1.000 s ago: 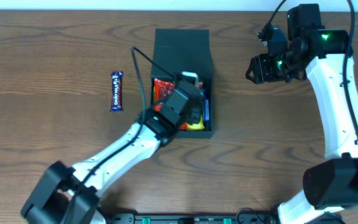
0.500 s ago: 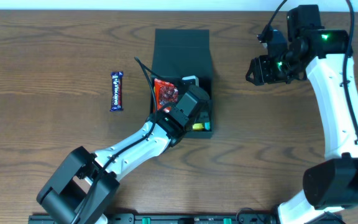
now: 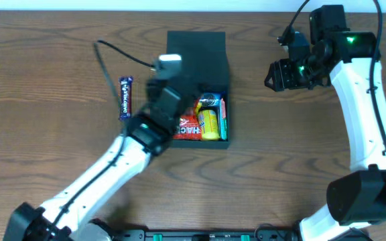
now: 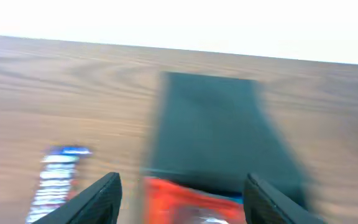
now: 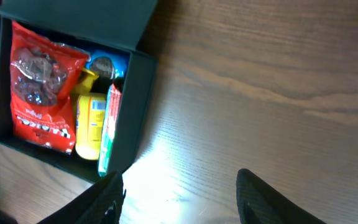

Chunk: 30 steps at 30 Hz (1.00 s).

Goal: Pack container
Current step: 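Release the KitKat bar in the box and withdraw the left gripper, then grasp the blue Dairy Milk bar on the table with the left gripper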

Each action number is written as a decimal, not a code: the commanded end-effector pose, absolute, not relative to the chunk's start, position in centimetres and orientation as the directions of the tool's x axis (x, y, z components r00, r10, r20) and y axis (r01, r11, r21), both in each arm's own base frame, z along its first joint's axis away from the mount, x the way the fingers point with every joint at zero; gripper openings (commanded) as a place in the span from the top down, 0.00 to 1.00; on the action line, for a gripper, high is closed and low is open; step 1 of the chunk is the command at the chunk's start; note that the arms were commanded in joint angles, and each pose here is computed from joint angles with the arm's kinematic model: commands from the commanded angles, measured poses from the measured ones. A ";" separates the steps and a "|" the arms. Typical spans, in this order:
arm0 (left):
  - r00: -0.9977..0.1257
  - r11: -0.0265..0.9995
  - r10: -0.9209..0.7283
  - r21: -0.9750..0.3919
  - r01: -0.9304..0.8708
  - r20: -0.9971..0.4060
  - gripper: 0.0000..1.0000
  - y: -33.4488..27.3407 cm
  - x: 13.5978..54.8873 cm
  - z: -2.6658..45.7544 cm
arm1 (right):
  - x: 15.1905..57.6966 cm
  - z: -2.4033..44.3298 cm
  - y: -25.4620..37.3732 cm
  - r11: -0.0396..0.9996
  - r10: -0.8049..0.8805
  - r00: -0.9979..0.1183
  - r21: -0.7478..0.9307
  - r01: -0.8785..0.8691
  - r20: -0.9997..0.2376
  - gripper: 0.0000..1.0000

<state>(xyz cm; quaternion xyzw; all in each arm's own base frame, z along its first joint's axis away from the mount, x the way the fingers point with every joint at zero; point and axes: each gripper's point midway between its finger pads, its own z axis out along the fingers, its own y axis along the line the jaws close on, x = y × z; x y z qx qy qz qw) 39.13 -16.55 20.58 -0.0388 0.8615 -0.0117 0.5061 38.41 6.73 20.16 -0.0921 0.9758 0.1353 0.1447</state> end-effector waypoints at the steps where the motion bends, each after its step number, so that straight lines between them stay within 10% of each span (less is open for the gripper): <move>1: -0.541 0.972 0.010 0.136 -0.193 -0.841 0.35 -9.9 40.2 18.8 | 38.4 20.8 6.7 0.943 -0.145 -0.932 0.237 -0.231 -0.333 0.41; 14: -0.841 0.936 -0.179 0.176 -0.306 -0.510 0.33 -1.7 37.6 6.6 | 38.6 20.9 6.7 0.943 -0.145 -0.929 0.236 -0.233 -0.340 0.37; 30: -0.888 0.935 -0.193 0.195 -0.295 -0.417 0.31 -1.8 36.8 0.5 | 39.2 21.0 6.5 0.946 -0.152 -0.919 0.217 -0.242 -0.364 0.32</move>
